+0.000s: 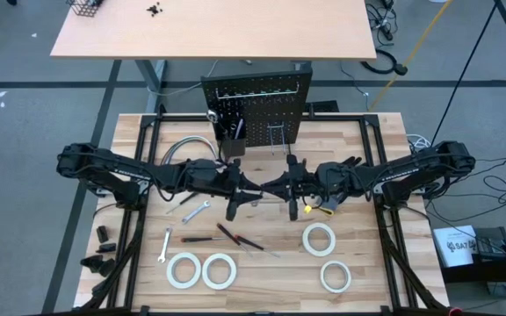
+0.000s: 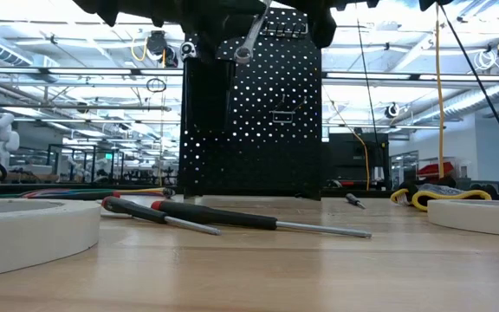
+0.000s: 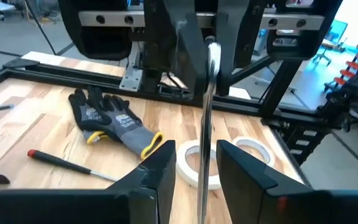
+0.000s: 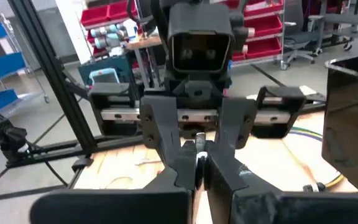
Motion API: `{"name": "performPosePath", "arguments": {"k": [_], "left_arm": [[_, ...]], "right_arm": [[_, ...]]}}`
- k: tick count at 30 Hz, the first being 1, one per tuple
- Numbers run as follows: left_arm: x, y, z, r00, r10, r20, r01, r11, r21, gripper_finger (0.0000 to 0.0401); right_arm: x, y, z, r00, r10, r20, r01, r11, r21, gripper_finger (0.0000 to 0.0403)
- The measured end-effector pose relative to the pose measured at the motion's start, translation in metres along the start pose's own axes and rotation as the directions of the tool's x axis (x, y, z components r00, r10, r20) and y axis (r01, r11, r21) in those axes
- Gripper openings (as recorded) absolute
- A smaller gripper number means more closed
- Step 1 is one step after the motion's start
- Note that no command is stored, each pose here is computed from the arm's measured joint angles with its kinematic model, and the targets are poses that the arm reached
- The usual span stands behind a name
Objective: Hang tools onto peg board
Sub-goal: Put the wrench into the peg board
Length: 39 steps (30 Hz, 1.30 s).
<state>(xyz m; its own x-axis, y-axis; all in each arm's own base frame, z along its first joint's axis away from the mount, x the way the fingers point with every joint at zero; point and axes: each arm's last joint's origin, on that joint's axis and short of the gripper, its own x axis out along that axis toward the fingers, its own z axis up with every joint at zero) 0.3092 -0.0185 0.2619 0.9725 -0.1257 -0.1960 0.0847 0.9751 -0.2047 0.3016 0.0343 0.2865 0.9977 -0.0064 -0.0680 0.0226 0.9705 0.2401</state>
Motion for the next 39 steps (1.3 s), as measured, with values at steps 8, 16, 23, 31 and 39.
{"name": "performPosePath", "arguments": {"k": [8,16,23,31,39], "left_arm": [[0.002,0.001,-0.001,1.000,0.006,0.013,-0.006,1.000,-0.008,0.0120],[0.003,0.001,0.000,1.000,0.005,0.023,-0.005,1.000,-0.007,0.0120],[0.003,0.001,0.000,1.000,0.008,0.020,-0.008,1.000,0.000,0.0111],[0.003,0.001,-0.001,1.000,0.016,0.017,-0.017,0.999,0.036,0.0014],[0.002,0.003,-0.001,0.996,0.091,0.023,-0.092,0.994,0.050,0.0006]], "right_arm": [[0.005,-0.001,-0.007,1.000,-0.006,-0.022,0.006,1.000,0.007,0.0008],[0.009,-0.002,-0.010,1.000,-0.007,-0.015,0.007,1.000,0.013,0.0008],[0.009,-0.005,-0.009,1.000,-0.016,-0.013,0.016,1.000,0.015,0.0008],[0.009,-0.005,-0.010,1.000,-0.020,-0.019,0.020,1.000,0.013,0.0008],[0.009,-0.008,-0.008,0.990,-0.141,0.014,0.141,0.990,0.026,0.0117]]}}
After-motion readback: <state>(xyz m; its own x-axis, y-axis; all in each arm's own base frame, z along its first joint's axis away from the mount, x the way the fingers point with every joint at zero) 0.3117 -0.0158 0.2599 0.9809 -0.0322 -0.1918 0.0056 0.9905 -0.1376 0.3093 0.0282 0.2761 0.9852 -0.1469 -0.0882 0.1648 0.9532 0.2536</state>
